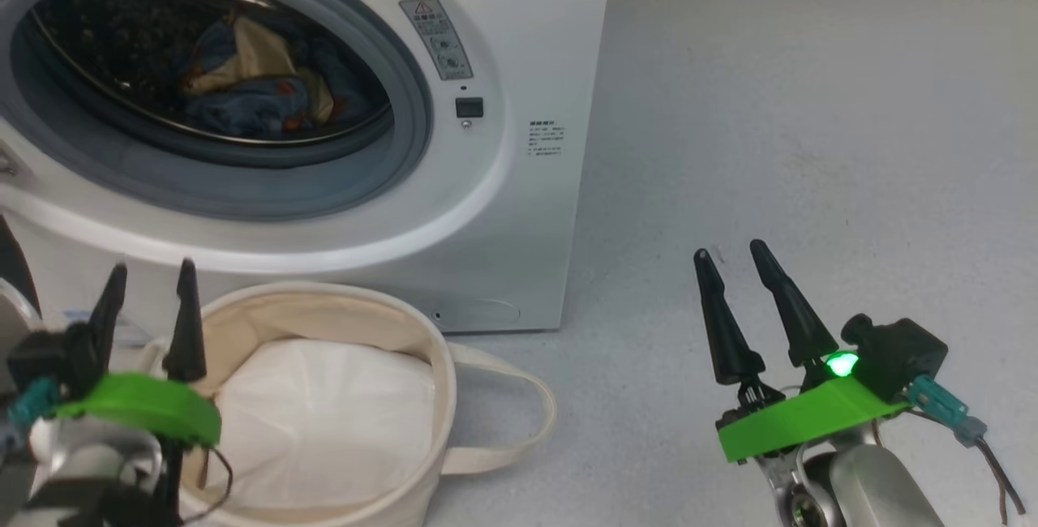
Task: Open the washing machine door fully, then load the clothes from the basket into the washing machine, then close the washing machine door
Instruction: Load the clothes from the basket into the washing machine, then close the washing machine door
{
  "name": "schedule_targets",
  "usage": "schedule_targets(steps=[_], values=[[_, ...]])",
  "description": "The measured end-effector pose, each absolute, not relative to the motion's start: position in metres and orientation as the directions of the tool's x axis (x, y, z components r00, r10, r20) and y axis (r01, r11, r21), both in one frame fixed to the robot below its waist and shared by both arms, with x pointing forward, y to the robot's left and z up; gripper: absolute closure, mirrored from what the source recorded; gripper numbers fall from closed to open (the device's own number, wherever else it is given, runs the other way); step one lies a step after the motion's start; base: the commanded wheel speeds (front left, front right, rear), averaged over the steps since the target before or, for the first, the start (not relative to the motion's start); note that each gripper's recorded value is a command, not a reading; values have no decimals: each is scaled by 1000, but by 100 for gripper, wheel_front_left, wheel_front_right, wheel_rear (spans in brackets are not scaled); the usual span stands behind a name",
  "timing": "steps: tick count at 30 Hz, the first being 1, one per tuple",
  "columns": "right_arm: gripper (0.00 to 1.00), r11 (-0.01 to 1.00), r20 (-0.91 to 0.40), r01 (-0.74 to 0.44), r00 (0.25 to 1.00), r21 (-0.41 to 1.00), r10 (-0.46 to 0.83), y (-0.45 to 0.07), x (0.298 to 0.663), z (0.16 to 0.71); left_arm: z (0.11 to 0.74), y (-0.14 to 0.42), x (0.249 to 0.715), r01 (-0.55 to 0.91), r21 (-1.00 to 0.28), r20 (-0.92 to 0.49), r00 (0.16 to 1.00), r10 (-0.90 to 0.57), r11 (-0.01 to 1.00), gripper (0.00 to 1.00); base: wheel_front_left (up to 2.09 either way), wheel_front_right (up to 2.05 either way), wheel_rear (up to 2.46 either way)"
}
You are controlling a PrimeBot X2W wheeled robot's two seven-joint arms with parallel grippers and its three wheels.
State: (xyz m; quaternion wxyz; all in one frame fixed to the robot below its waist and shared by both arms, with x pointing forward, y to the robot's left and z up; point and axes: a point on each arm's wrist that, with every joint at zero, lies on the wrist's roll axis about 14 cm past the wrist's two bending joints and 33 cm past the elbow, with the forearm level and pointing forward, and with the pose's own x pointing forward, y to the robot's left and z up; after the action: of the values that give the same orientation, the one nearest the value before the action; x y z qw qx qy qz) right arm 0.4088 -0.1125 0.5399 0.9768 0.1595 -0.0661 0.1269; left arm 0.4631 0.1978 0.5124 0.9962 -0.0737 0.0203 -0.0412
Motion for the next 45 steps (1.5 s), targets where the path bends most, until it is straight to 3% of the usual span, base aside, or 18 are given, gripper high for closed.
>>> schedule_targets(steps=[11, 17, 45], values=[[0, 912, 181, -272, 958, 308, 225, -113, 398, 545, 528, 189, 417, 42, -170, 21, 999, -39, 985, 0, 0, 0, 0], [0, 908, 181, -278, 956, 315, 230, -110, 397, 545, 515, 194, 401, 26, -141, -15, 999, -29, 990, 0, 0, 0, 0], [0, 915, 197, -269, 956, 301, 217, -121, 386, 552, 525, 197, 385, 23, -130, 11, 1000, -22, 991, 0, 0, 0, 0]])
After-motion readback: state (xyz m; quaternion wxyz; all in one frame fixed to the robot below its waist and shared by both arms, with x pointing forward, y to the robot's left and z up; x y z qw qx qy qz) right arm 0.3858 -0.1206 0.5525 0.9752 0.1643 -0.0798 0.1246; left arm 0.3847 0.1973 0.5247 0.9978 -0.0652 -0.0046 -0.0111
